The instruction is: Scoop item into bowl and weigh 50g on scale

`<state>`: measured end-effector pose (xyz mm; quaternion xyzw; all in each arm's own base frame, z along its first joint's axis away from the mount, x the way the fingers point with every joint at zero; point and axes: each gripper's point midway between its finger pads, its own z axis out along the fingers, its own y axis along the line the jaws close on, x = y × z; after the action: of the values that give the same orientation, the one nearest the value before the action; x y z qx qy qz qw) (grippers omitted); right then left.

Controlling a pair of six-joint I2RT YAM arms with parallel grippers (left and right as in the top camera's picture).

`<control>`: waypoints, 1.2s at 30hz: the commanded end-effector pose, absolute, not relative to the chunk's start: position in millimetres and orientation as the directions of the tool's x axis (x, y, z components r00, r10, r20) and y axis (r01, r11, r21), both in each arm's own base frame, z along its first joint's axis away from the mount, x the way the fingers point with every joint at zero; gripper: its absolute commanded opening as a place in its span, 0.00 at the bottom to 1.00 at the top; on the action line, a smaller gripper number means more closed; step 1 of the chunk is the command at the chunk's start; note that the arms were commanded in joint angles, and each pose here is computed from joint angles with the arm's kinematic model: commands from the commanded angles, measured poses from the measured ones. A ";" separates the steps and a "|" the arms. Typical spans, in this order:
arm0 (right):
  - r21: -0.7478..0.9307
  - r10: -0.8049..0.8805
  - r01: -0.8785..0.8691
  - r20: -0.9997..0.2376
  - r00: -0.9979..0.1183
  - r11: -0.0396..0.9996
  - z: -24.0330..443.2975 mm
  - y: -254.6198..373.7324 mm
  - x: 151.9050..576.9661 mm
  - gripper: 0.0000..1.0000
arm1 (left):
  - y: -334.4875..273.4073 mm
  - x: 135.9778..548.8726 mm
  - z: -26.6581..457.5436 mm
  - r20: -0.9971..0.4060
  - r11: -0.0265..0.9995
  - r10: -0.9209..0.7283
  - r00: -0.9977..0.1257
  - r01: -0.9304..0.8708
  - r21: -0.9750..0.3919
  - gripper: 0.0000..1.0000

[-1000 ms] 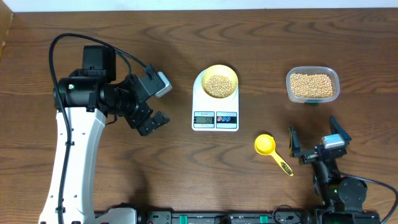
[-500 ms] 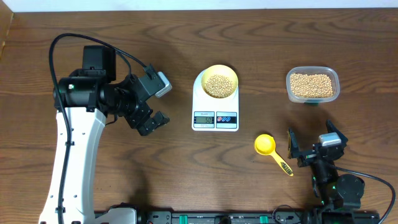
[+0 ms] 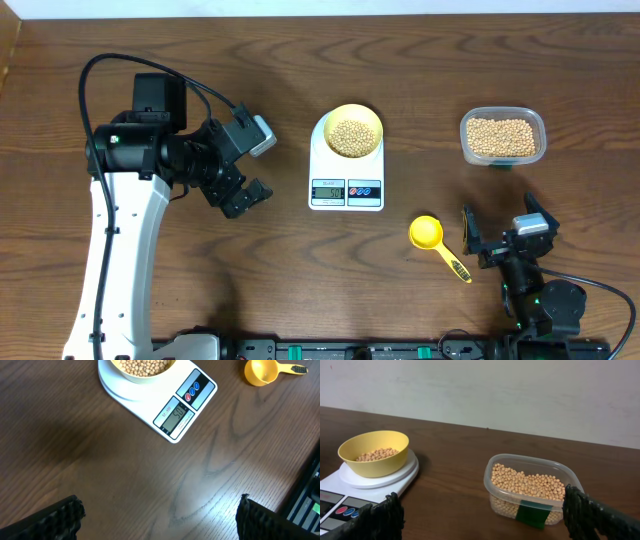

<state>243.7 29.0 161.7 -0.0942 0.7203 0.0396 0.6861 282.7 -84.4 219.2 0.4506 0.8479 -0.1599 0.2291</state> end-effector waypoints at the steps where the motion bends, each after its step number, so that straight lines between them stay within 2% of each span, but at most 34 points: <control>1: -0.078 -0.087 -0.181 -0.995 -0.045 0.980 160.2 27.6 243.7 0.99 | -85.5 280.6 217.2 -0.527 0.548 0.685 -0.503 0.832 -0.081 0.99; 13: -0.141 -0.150 -0.176 -0.988 -0.034 0.974 160.1 26.0 243.9 0.99 | -85.5 280.7 217.2 -0.527 0.548 0.685 -0.503 0.832 -0.081 0.99; 33: -0.135 -0.144 -0.178 -0.989 -0.037 0.975 159.7 26.5 243.8 0.99 | -85.5 280.7 217.2 -0.527 0.549 0.685 -0.503 0.832 -0.081 0.99; 36: -0.080 -0.089 -0.167 -0.995 -0.048 0.983 159.7 25.0 244.0 0.99 | -85.5 280.7 217.2 -0.527 0.548 0.685 -0.503 0.832 -0.081 0.99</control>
<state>243.8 28.6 161.3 -0.1117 0.7184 0.0216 0.6863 282.7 -84.4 219.2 0.4504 0.8480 -0.1600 0.2291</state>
